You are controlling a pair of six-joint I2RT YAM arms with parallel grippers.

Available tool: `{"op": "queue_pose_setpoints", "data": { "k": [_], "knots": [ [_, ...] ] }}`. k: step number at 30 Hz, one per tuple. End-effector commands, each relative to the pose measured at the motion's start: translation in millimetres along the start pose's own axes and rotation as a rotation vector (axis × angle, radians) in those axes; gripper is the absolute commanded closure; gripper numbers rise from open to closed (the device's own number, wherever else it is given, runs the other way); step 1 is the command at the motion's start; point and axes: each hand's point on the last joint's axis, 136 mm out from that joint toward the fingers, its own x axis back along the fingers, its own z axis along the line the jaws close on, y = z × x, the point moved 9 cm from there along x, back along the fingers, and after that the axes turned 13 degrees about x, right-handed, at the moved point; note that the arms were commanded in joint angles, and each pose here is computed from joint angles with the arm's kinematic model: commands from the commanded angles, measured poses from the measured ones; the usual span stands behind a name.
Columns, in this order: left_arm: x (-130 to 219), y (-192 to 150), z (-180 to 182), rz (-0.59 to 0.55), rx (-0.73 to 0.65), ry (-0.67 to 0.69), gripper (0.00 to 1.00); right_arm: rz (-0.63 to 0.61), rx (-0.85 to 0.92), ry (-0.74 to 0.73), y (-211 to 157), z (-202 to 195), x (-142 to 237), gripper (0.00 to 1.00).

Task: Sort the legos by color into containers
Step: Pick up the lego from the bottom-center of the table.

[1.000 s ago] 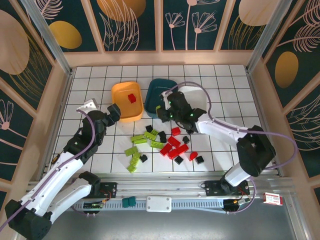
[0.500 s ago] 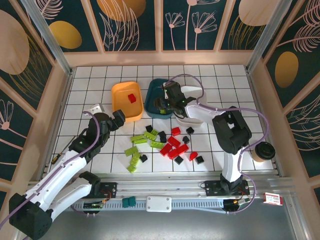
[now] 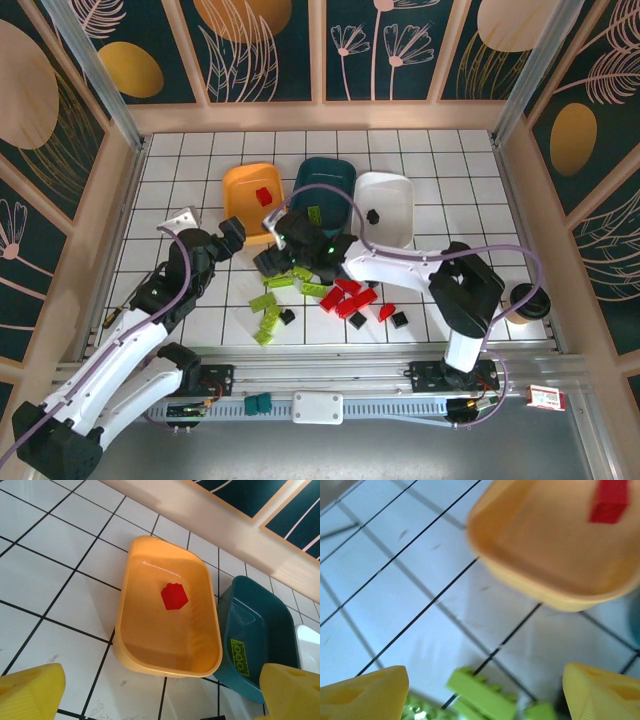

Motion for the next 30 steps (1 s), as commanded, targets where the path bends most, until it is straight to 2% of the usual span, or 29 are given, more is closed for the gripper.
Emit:
{"op": "queue_pose_setpoints", "data": {
  "k": [1, 8, 22, 27, 30],
  "knots": [
    [8, 11, -4, -0.046, -0.004, 0.005, 0.01, 0.112, 0.087, -0.016, -15, 10, -20, 0.22],
    [16, 14, 1, -0.065, -0.008, 0.009, 0.01, 0.207, 0.065, 0.004, -24, 22, -41, 0.21],
    [10, 9, 3, -0.055, -0.022, 0.016, 0.01, 0.259, -0.047, 0.076, -56, 26, -21, 0.22],
    [11, 9, 3, -0.058, -0.022, 0.016, 0.01, 0.247, -0.068, 0.196, -58, 37, -10, 0.23],
    [11, 9, 3, -0.059, -0.023, 0.016, 0.01, 0.244, -0.055, 0.198, -58, 42, -8, 0.23]
  ]
}}
